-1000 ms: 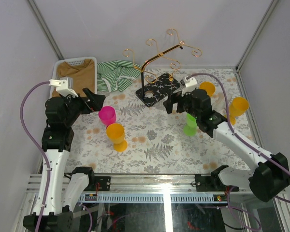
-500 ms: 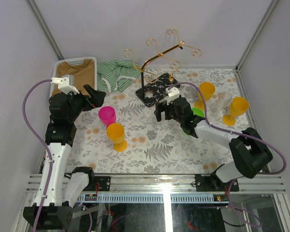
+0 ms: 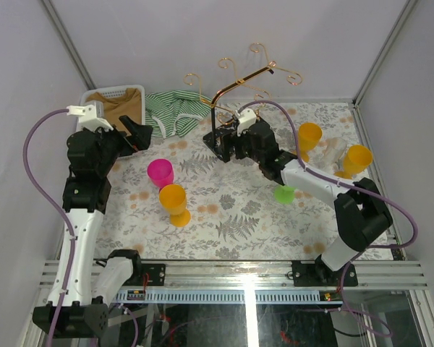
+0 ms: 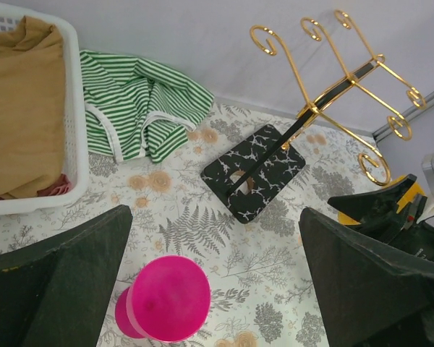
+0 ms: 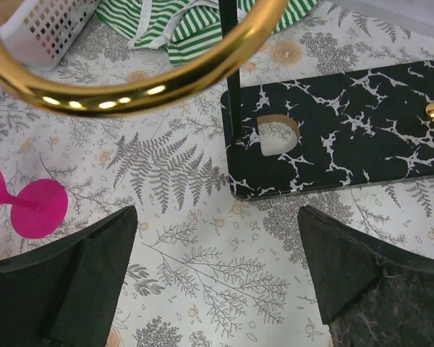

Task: Place the wine glass upside down on the wine glass rack
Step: Move the wine rack to the center of the board.

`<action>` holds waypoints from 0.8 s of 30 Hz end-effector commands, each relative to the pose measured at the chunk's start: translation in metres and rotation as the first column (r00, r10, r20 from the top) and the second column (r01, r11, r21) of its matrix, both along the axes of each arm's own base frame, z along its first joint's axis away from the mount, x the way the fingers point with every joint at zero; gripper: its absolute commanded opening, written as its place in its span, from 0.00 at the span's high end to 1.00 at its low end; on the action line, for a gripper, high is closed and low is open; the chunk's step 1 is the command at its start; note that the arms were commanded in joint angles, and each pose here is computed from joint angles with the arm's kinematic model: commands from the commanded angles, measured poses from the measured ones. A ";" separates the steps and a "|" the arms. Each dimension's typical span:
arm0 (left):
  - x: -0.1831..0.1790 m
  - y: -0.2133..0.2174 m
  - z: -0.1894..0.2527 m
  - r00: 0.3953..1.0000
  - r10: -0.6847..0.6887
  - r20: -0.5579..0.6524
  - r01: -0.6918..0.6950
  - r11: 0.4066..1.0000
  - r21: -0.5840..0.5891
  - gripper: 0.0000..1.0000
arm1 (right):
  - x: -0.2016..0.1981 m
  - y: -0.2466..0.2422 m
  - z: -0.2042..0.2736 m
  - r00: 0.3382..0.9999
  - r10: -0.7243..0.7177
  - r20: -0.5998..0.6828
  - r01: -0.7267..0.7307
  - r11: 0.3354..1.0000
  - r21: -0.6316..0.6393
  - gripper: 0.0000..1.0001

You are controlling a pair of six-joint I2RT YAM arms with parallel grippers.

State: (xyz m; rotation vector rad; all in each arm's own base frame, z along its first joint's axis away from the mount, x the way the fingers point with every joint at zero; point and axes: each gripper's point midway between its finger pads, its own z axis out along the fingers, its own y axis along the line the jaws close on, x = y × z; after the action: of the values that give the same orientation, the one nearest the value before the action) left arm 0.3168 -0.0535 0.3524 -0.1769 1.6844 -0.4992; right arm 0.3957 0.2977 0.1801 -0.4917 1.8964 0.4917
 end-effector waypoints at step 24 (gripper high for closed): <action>0.019 0.015 0.000 0.993 0.085 0.080 -0.087 0.996 0.018 0.00 | 0.062 -0.005 -0.053 0.995 0.016 -0.101 0.003 0.982 0.190 0.00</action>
State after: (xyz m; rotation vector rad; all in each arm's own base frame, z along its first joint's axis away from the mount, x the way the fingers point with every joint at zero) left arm 0.3306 -0.0431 0.3339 -0.2083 1.6944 -0.4378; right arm 0.4473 0.2759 0.1200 -0.3257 1.9906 0.6146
